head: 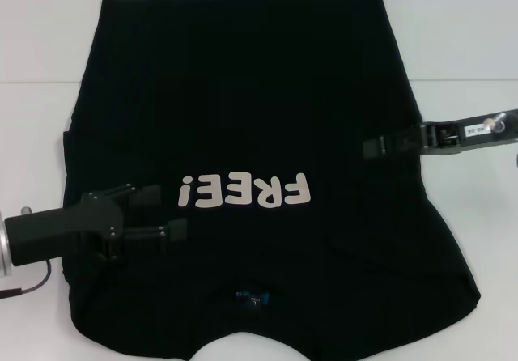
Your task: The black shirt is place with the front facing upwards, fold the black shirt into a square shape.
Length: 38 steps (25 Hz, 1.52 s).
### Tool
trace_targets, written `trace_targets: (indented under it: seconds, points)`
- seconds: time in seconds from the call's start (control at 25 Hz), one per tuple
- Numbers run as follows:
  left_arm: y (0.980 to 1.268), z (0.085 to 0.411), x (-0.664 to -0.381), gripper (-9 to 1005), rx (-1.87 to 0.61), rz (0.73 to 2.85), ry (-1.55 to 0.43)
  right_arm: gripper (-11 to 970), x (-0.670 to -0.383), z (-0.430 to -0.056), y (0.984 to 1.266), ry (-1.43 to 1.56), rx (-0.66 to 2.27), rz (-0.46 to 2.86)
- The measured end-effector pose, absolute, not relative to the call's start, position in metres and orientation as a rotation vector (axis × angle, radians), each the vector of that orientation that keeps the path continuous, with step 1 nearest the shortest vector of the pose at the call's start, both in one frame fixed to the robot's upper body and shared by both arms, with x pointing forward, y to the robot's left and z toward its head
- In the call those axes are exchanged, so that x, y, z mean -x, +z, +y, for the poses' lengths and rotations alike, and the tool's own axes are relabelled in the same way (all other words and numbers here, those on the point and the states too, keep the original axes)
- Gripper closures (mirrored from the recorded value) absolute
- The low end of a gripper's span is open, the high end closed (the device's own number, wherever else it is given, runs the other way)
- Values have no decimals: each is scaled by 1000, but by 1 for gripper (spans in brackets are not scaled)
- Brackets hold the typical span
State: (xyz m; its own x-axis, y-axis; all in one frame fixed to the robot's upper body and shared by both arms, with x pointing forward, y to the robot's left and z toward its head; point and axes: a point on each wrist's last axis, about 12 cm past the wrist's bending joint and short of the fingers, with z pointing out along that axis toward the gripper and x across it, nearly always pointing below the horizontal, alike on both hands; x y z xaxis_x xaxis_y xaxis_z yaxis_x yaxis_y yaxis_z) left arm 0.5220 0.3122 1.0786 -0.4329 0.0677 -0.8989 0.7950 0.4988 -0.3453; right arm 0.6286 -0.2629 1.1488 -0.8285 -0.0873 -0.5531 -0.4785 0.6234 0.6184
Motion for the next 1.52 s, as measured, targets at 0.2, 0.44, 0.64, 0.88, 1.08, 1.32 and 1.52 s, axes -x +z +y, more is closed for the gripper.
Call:
trace_targets:
  seconds: [0.2,0.44,0.64,0.88,1.08,1.32,1.52]
  points:
    - [1084,319,-525,48,-582,1916,-1095,385,-613,-282,1134,1106,474,2267]
    - [1102,341,-534,48,-304,2106,-1263,304,-576,-284,1101,1036,742,2069]
    - [1118,369,-533,48,-69,2281,-1290,290,-554,-270,1081,985,888,1889]
    - [1132,387,-523,48,14,2492,-1253,283,-539,-257,1066,897,1028,1708]
    - [1131,393,-518,48,12,2629,-1161,284,-537,-255,1060,856,1039,1660]
    - [1115,382,-522,48,45,2737,-1169,284,-537,-255,1052,808,1035,1676]
    - [1109,384,-523,47,137,2775,-1129,283,-537,-255,1052,806,1033,1678]
